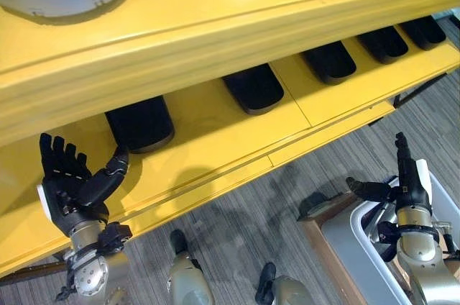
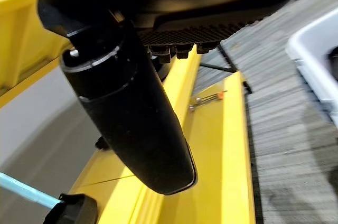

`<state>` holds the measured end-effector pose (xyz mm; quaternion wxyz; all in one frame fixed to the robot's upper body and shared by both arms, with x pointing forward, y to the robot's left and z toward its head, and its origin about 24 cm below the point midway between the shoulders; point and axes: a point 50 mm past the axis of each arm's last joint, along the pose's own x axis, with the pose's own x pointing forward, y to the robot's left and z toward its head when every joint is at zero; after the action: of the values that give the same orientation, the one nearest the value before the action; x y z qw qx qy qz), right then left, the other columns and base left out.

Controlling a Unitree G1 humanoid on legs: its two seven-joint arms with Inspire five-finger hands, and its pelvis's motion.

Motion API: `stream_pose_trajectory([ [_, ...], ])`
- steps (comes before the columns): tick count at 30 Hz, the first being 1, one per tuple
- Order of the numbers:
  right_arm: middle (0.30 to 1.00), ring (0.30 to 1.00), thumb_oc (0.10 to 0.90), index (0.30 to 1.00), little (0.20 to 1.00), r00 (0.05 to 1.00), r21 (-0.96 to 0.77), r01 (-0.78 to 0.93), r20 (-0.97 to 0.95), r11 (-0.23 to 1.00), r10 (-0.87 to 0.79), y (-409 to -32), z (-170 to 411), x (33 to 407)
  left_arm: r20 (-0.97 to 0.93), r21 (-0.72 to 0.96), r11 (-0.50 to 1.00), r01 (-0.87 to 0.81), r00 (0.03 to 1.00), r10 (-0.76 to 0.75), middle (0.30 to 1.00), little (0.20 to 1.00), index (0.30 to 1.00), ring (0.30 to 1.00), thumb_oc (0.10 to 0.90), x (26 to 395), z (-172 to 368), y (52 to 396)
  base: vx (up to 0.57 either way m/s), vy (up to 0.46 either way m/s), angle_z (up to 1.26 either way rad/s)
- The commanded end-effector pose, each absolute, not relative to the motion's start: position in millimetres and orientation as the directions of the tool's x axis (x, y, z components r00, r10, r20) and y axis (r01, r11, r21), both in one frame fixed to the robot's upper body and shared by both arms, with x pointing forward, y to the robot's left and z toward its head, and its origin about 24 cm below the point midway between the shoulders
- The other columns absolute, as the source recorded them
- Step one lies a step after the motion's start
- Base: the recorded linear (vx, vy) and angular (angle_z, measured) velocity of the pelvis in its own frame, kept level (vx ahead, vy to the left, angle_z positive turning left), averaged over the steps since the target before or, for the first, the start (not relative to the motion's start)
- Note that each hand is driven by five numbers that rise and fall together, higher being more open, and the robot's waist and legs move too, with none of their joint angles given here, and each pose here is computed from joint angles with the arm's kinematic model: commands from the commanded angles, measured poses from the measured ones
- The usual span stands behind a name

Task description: Move parts from the plastic box to the shelf.

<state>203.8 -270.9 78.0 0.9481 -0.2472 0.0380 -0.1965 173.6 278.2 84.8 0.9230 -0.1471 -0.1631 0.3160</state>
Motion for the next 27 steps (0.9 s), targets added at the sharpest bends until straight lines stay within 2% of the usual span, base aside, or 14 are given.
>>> stream_pose_trajectory([
  [1,1.000,1.000,0.900,1.000,1.000,0.879,-0.461,0.477,0.254,0.748,-0.404,-281,122,209,0.414,-0.376,0.775,-0.508,0.657,0.631,1.000,1.000,1.000,1.000,0.900,165,121,285,-0.05,-0.011,-0.13],
  [4,1.000,1.000,0.900,1.000,1.000,0.877,-0.470,0.480,0.265,0.741,-0.401,-282,123,209,0.419,-0.342,0.769,-0.540,0.645,0.639,1.000,1.000,1.000,1.000,0.900,167,121,284,-0.06,-0.029,-0.07],
  [7,1.000,1.000,0.900,1.000,1.000,0.874,-0.453,0.481,0.307,0.750,-0.375,-279,129,210,0.382,-0.336,0.702,-0.627,0.591,0.711,1.000,1.000,1.000,1.000,0.900,165,119,289,-0.10,-0.079,0.03],
  [11,1.000,1.000,0.900,1.000,1.000,0.880,-0.478,0.472,0.301,0.740,-0.366,-272,127,214,0.329,-0.294,0.684,-0.667,0.601,0.728,1.000,1.000,1.000,1.000,0.900,164,110,295,-0.14,-0.104,0.07],
  [16,1.000,1.000,0.900,1.000,1.000,0.917,-0.516,0.393,0.285,0.762,-0.280,-261,129,224,0.259,-0.294,0.643,-0.707,0.589,0.765,1.000,1.000,1.000,1.000,0.900,150,100,297,-0.13,-0.149,0.02],
  [20,1.000,1.000,0.900,1.000,1.000,0.929,-0.521,0.364,0.266,0.772,-0.259,-259,129,224,0.284,-0.291,0.653,-0.699,0.588,0.757,1.000,1.000,1.000,1.000,0.900,141,102,298,-0.12,-0.203,0.08],
  [27,1.000,1.000,0.900,1.000,1.000,0.953,-0.510,0.296,0.209,0.808,-0.217,-258,121,226,0.388,-0.310,0.711,-0.631,0.599,0.700,1.000,1.000,1.000,1.000,0.900,147,112,295,-0.16,-0.240,0.37],
])
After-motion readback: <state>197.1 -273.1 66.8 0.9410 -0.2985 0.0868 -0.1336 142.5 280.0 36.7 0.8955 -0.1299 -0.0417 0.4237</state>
